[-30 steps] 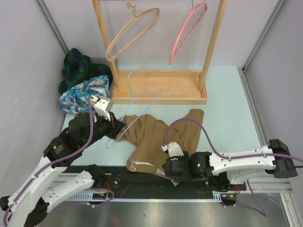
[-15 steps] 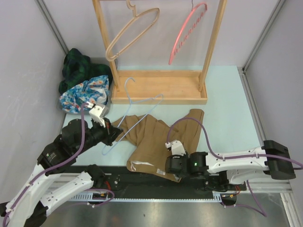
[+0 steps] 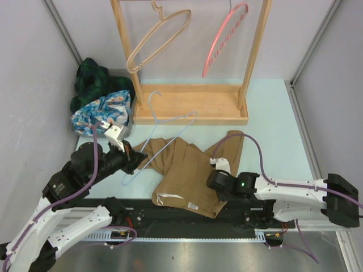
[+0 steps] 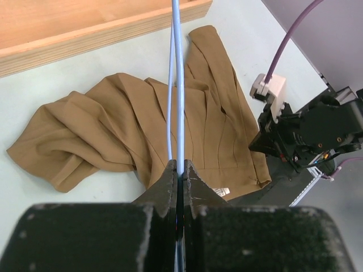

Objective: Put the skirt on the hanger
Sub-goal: Locate the hanging ribbon on the skirt

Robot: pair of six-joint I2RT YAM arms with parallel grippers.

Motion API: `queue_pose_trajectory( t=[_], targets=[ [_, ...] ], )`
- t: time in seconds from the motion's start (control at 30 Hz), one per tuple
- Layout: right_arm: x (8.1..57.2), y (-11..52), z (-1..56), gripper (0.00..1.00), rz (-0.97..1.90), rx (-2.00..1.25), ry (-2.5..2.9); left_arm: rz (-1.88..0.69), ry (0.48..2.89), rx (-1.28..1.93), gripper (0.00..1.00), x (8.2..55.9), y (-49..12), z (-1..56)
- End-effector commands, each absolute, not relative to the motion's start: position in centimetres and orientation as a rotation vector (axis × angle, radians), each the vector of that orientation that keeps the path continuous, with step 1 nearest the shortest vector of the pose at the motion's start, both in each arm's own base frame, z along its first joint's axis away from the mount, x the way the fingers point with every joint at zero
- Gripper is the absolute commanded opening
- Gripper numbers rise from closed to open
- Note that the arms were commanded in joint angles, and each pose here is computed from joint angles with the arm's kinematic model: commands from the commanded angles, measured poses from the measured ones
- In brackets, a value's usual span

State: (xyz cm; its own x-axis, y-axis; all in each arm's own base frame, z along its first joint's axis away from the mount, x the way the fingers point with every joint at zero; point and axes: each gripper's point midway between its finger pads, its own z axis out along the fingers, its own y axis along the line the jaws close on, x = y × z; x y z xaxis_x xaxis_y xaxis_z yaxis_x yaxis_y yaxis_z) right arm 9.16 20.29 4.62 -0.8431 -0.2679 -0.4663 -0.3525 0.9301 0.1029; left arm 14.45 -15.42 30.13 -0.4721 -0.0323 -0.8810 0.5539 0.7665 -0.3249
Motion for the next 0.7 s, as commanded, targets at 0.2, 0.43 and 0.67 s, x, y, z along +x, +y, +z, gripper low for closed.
queue_pose_trajectory(
  t=[0.2, 0.43, 0.67],
  targets=[
    [14.0, 20.0, 4.2, 0.73, 0.207, -0.331, 2.595, -0.769, 1.890, 0.375, 0.00, 14.6, -15.7, 31.8],
    [18.8, 22.4, 2.6, 0.69, 0.210, -0.297, 2.615, -0.772, 1.889, 0.398, 0.00, 14.1, -15.6, 31.8],
    [27.0, 22.7, 1.9, 0.66, 0.156, -0.213, 2.598, -0.856, 1.851, 0.480, 0.00, 12.8, -16.5, 32.0]
  ],
)
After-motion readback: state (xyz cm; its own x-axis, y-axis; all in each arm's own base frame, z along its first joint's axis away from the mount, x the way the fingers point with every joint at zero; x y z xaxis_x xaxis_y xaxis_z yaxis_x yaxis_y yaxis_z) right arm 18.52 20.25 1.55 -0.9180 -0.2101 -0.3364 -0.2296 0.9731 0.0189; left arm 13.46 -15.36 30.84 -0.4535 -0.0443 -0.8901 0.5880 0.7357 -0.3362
